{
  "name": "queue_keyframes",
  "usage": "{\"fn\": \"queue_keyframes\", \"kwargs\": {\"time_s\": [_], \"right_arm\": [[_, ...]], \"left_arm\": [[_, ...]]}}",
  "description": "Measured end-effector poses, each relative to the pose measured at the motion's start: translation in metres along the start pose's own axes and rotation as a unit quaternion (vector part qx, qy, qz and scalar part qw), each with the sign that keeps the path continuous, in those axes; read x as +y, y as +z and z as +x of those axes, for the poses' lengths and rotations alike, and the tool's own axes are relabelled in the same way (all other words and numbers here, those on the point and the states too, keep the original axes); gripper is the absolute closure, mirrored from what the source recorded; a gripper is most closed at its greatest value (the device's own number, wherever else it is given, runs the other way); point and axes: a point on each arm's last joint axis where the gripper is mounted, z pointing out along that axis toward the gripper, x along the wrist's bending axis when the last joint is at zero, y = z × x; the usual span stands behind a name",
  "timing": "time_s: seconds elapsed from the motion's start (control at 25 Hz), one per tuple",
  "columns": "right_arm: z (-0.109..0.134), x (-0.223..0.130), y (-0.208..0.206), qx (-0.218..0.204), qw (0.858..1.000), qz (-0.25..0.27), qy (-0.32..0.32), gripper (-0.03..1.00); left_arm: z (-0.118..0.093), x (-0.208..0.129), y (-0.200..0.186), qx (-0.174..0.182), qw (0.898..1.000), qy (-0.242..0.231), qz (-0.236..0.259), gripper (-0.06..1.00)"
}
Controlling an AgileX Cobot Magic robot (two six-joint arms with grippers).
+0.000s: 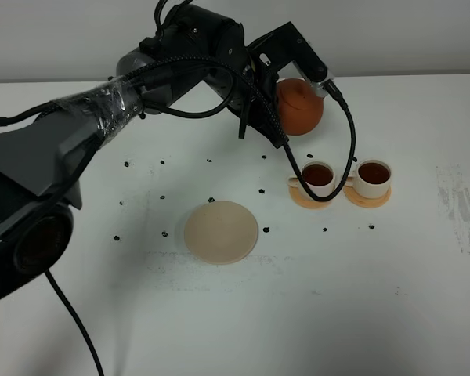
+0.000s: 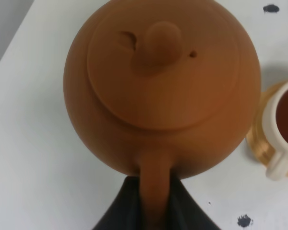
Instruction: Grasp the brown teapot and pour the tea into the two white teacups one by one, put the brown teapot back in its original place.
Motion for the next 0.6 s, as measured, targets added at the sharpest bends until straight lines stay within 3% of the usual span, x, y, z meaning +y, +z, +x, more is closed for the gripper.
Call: {"fn": "queue_keyframes", "kwargs": {"time_s": [0.16, 0.36, 0.6], "right_arm": [[0.000, 0.000, 0.000, 0.000, 1.000, 0.000, 0.000, 0.57], [0.000, 0.000, 0.000, 0.000, 1.000, 0.000, 0.000, 0.57], [0.000, 0.000, 0.000, 0.000, 1.000, 0.000, 0.000, 0.57]], "left_arm": [[-0.012, -0.029, -0.012, 0.022, 1.000, 0.004, -0.015, 0.86], [-0.024, -0.074, -0.056, 0.049, 0.998, -0.007, -0.033, 0.86], [-0.040, -0.116, -0.103, 0.042, 0.999, -0.035, -0.008, 0.86]]}}
